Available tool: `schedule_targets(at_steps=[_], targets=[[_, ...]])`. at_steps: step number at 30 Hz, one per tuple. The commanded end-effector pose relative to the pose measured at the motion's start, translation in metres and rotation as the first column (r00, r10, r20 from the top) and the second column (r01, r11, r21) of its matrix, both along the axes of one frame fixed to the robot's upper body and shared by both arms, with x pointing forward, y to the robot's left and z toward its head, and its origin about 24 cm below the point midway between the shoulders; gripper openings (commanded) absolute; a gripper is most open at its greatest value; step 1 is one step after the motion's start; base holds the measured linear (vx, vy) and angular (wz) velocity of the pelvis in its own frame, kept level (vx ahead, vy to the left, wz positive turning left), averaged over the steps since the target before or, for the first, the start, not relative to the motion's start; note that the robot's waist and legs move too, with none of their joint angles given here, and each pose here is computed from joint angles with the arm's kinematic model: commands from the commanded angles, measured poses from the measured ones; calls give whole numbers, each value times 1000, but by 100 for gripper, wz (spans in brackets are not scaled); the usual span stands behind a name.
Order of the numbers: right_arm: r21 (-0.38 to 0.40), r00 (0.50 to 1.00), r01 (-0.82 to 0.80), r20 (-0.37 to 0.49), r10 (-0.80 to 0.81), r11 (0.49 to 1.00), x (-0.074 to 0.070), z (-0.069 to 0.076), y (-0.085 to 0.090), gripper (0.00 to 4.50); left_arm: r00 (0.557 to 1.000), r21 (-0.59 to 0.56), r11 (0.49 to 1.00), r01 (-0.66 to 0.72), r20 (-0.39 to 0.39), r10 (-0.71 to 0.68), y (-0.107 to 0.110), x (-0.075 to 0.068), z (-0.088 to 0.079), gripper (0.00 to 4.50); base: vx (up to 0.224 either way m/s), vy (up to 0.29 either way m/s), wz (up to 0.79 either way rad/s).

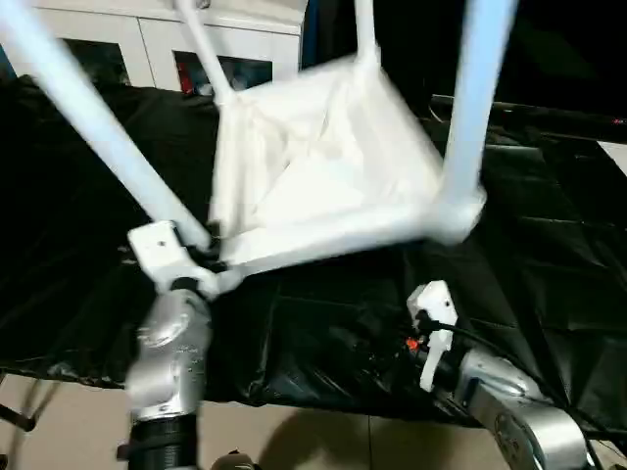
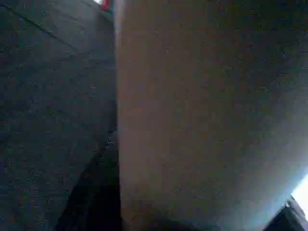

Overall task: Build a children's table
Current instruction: Flip table

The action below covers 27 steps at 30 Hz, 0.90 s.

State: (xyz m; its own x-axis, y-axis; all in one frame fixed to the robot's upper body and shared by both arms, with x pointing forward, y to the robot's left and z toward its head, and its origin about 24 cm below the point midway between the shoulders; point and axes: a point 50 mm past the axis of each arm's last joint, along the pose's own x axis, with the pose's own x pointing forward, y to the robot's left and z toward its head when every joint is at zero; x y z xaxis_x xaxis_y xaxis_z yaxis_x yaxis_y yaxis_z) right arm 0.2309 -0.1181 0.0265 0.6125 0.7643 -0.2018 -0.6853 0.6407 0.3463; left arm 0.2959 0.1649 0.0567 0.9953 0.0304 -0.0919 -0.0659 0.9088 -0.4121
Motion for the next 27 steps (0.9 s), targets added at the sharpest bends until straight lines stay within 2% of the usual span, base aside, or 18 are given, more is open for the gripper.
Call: schedule_targets(at_steps=[1, 2, 3, 4, 5, 8, 12, 13, 14, 17, 19, 20, 25, 27], targets=[[64, 992, 121, -37, -119, 991, 17, -1, -5, 450, 996, -94, 991, 91, -7, -92, -25, -2, -2, 209, 0, 0, 0], [83, 991, 134, -42, -131, 988, 20, -1, -5, 450, 995, -94, 991, 94, -9, -95, -26, -2, -2, 209, 0, 0, 0], [168, 988, 156, -43, -151, 973, 30, 2, -1, 450, 993, -84, 990, 112, -11, -113, -29, -4, -3, 209, 0, 0, 0], [208, 987, 158, -42, -152, 965, 33, 4, 1, 450, 993, -80, 990, 118, -11, -119, -30, -4, -3, 209, 0, 0, 0], [300, 984, 176, -45, -170, 938, 43, 11, 4, 450, 992, -71, 990, 122, -15, -123, -33, -4, -4, 209, 0, 0, 0], [354, 984, 179, -52, -172, 918, 50, 16, 5, 450, 992, -73, 990, 122, -19, -123, -35, -5, -5, 209, 0, 0, 0], [426, 972, 233, -94, -213, 874, 67, 18, 8, 450, 990, -70, 988, 136, -19, -137, -37, -5, -4, 209, 0, 0, 0], [426, 972, 233, -94, -213, 874, 67, 18, 8, 450, 990, -70, 988, 136, -19, -137, -37, -5, -4, 209, 0, 0, 0], [462, 961, 278, -135, -243, 842, 76, 18, 9, 450, 989, -58, 987, 147, -22, -148, -38, -6, -5, 209, 0, 0, 0], [487, 944, 329, -190, -269, 809, 86, 17, 12, 450, 987, -49, 987, 154, -26, -156, -40, -8, -6, 209, 0, 0, 0], [497, 939, 344, -208, -275, 797, 89, 16, 12, 450, 987, -44, 986, 158, -26, -160, -41, -9, -7, 209, 0, 0, 0], [521, 927, 373, -250, -281, 768, 93, 15, 13, 450, 987, -41, 986, 160, -28, -161, -43, -11, -9, 209, 0, 0, 0], [541, 891, 445, -347, -293, 713, 100, 11, 13, 450, 984, -2, 984, 178, -26, -178, -50, -19, -13, 209, 0, 0, 0], [543, 880, 461, -379, -285, 702, 102, 8, 14, 415, 982, 24, 981, 190, -25, -190, -54, -22, -15, 209, 0, 0, 0]])
